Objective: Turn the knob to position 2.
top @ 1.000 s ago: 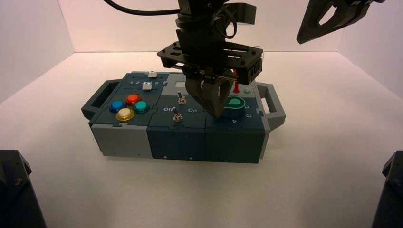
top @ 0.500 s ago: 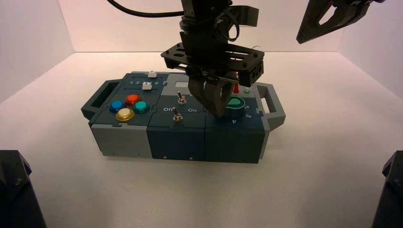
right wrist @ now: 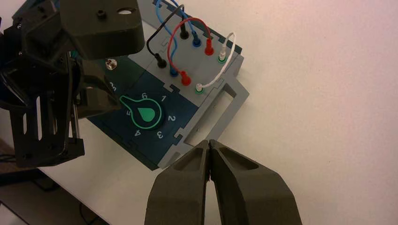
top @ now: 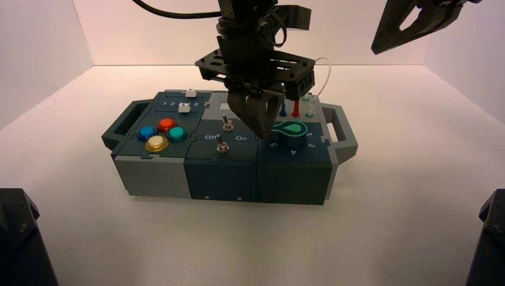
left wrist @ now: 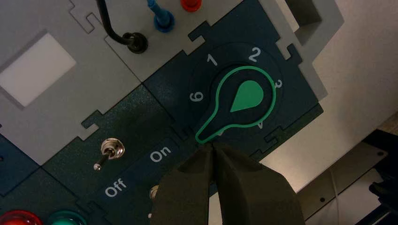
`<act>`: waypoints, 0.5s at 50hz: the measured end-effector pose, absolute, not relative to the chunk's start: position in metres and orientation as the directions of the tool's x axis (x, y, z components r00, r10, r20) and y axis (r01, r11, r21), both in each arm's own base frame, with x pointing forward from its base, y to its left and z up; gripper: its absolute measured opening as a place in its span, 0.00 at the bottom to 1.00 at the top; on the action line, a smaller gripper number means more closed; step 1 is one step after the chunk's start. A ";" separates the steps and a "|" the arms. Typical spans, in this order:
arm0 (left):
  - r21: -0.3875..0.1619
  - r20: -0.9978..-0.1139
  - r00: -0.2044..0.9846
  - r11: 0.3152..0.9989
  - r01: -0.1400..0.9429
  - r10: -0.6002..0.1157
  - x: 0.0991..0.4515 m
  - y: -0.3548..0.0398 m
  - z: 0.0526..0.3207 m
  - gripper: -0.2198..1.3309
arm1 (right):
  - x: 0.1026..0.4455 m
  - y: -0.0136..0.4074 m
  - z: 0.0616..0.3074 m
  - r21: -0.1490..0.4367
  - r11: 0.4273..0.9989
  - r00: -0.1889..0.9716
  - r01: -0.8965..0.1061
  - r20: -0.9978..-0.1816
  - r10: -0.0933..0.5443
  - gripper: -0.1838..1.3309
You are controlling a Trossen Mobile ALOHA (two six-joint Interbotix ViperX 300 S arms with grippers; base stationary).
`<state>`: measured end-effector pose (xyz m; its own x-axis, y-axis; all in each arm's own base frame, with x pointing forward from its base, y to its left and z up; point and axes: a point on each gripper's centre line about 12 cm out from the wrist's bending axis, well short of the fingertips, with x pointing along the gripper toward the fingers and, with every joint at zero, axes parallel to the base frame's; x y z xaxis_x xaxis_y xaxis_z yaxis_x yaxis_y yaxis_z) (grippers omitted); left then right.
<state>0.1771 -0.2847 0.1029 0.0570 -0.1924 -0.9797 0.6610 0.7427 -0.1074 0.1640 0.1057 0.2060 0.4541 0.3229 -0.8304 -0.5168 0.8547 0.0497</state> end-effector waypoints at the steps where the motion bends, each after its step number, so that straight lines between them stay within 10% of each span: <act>1: -0.107 -0.980 0.057 0.742 0.662 -0.192 0.178 -0.284 0.103 0.04 | 0.164 0.106 0.205 0.050 0.855 0.453 -0.517 -0.831 0.322 0.03; 25: -0.093 -0.982 0.055 0.713 0.695 -0.182 0.192 -0.293 0.098 0.04 | 0.165 0.106 0.205 0.050 0.856 0.453 -0.515 -0.832 0.321 0.03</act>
<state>0.1923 -0.2932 0.0979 0.0554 -0.1824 -0.9817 0.6946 0.7133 -0.0934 0.1651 0.1060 0.2048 0.4526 0.3207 -0.8321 -0.5151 0.8557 0.0496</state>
